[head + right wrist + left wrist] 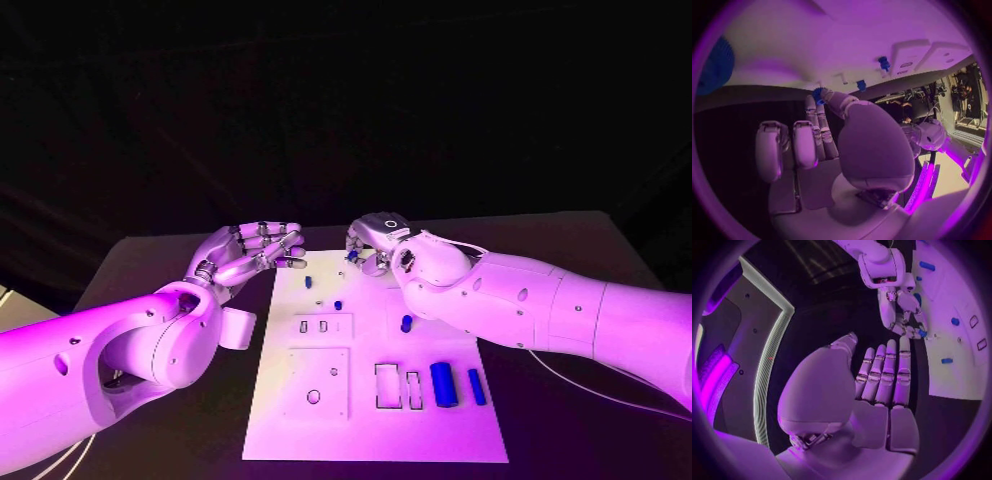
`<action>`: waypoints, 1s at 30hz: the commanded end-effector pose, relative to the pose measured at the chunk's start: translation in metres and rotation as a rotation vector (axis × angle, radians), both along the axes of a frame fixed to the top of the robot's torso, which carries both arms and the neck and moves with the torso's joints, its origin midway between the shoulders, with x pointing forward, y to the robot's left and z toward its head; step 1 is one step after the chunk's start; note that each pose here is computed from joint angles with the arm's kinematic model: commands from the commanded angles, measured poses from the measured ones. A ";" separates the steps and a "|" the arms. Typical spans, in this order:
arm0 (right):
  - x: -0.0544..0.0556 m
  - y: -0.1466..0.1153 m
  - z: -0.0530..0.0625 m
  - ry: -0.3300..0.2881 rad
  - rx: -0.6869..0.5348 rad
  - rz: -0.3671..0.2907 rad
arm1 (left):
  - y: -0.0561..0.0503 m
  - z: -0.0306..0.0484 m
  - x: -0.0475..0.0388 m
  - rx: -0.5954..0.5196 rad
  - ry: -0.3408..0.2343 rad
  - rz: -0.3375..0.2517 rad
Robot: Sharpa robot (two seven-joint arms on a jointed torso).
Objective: Assemble the parts on the task board
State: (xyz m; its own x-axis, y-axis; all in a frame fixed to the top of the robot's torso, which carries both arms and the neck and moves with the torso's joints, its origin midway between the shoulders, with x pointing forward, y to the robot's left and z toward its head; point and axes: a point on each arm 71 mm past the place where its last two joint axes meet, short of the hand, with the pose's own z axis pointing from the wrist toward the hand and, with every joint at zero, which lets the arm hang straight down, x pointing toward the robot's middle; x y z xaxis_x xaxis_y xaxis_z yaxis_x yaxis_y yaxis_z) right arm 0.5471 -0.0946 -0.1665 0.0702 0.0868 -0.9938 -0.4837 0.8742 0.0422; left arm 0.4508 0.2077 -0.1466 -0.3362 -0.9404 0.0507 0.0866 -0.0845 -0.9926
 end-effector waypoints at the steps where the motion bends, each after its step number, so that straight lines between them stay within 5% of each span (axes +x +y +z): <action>1: -0.001 0.003 -0.003 0.018 -0.020 0.006 | -0.002 0.0023 -0.0001 -0.011 -0.007 -0.014; 30: 0.003 0.016 -0.005 0.013 -0.029 0.004 | -0.003 0.0036 0.0019 -0.012 -0.013 -0.015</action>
State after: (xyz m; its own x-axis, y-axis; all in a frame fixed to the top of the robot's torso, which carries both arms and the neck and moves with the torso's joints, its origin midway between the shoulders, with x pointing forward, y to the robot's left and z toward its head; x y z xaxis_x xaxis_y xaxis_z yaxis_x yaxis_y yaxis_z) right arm 0.5505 -0.0801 -0.1690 0.0656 0.0789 -0.9947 -0.4832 0.8747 0.0375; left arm 0.4528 0.2069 -0.1451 -0.3356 -0.9407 0.0498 0.0906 -0.0848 -0.9923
